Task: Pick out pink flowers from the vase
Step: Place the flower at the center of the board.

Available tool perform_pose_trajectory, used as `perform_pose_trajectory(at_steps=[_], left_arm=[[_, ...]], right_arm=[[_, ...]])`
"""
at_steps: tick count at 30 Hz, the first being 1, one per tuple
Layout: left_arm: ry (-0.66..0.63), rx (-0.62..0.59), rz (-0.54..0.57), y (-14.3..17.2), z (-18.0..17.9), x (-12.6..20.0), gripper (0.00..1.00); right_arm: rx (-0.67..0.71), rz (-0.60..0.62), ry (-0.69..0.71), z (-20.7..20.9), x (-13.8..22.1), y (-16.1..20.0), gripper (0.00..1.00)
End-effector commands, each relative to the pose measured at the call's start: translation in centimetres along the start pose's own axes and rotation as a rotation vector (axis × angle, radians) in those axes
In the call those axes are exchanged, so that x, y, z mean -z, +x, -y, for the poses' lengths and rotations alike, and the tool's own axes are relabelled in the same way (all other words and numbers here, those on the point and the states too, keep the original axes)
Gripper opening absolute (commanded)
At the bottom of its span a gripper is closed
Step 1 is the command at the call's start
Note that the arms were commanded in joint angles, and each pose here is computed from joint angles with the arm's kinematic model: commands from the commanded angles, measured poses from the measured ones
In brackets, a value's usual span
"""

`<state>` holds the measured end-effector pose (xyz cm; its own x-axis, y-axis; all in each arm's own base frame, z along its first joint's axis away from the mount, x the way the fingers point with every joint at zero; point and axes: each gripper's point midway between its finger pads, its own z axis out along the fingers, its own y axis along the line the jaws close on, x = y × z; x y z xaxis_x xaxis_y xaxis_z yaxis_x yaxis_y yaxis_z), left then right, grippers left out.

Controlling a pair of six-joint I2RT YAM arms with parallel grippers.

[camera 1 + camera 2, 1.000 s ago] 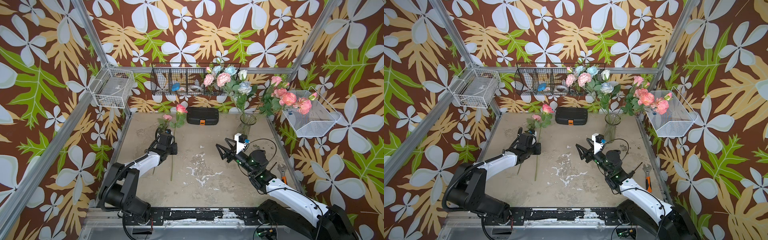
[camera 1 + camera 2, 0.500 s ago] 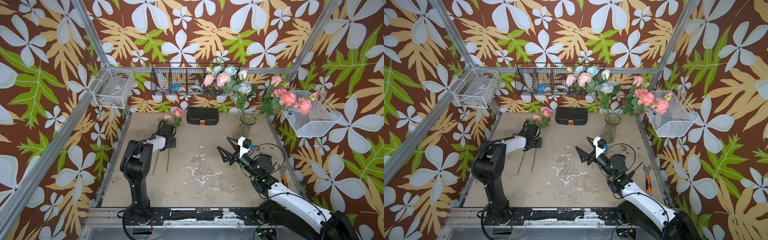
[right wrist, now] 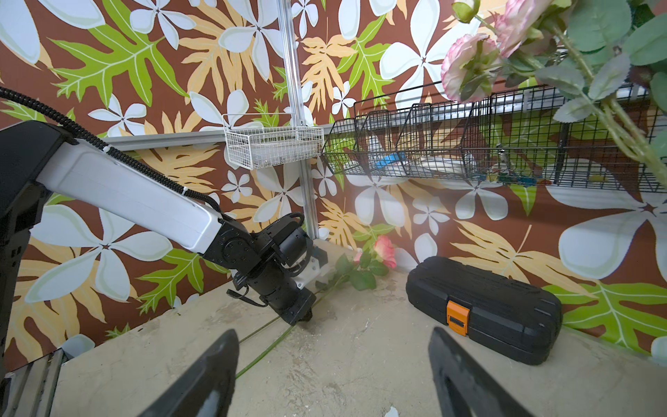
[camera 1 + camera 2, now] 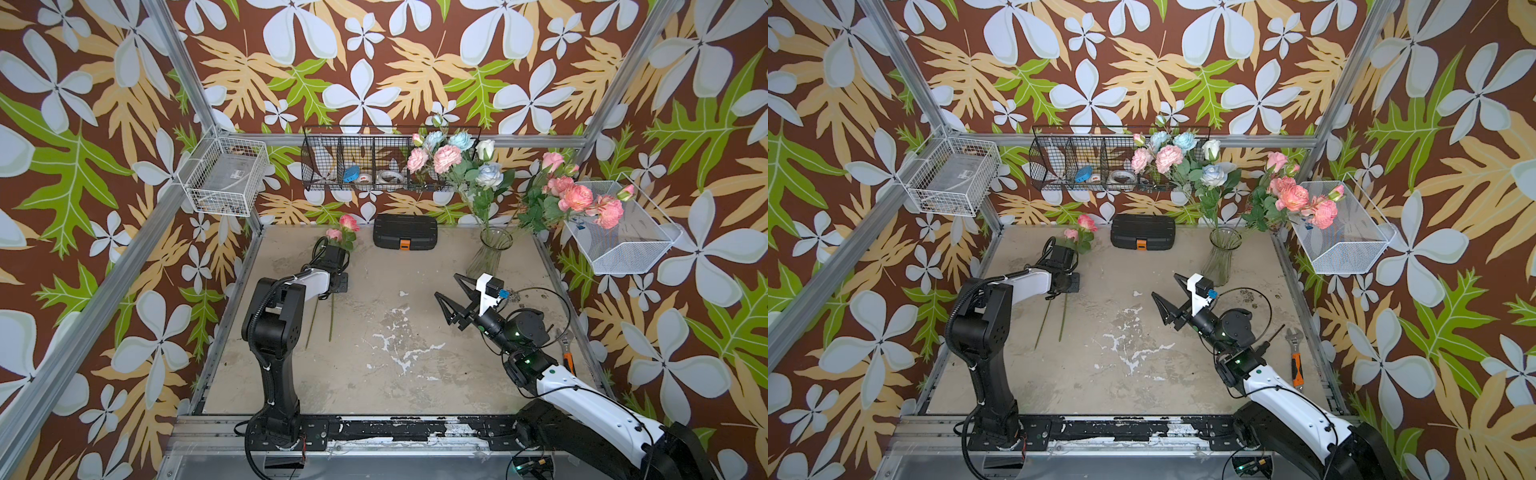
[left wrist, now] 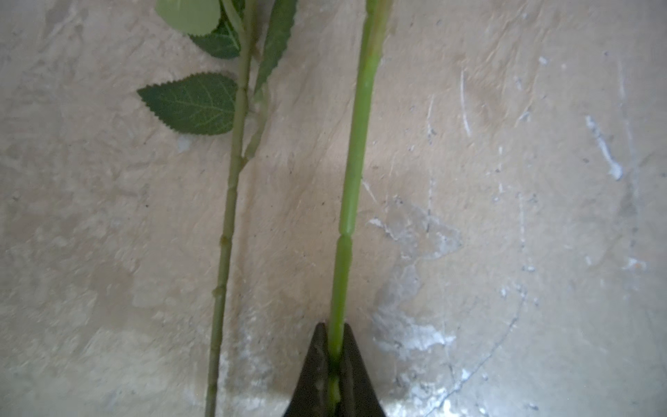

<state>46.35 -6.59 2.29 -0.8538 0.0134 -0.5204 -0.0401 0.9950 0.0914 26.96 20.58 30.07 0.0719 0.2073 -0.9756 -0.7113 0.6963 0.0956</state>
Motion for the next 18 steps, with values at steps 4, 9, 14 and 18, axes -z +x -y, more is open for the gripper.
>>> perform_pose_trajectory(at_steps=[4,9,14,18], left_arm=[[-0.04,-0.004,-0.091,2.3,-1.0,0.4,0.28],[-0.005,0.037,-0.004,0.6,-0.8,3.0,0.38],[0.134,0.105,0.166,-2.8,0.9,8.4,0.42],[0.354,0.104,0.388,-5.9,5.4,15.9,0.46]], right_arm=[[0.011,0.025,0.04,0.6,0.0,-0.9,0.82],[0.011,0.029,0.097,1.5,0.0,-1.7,0.82],[0.026,0.086,0.249,3.7,1.3,-3.7,0.82],[0.025,0.118,0.45,7.6,3.1,-5.2,0.83]])
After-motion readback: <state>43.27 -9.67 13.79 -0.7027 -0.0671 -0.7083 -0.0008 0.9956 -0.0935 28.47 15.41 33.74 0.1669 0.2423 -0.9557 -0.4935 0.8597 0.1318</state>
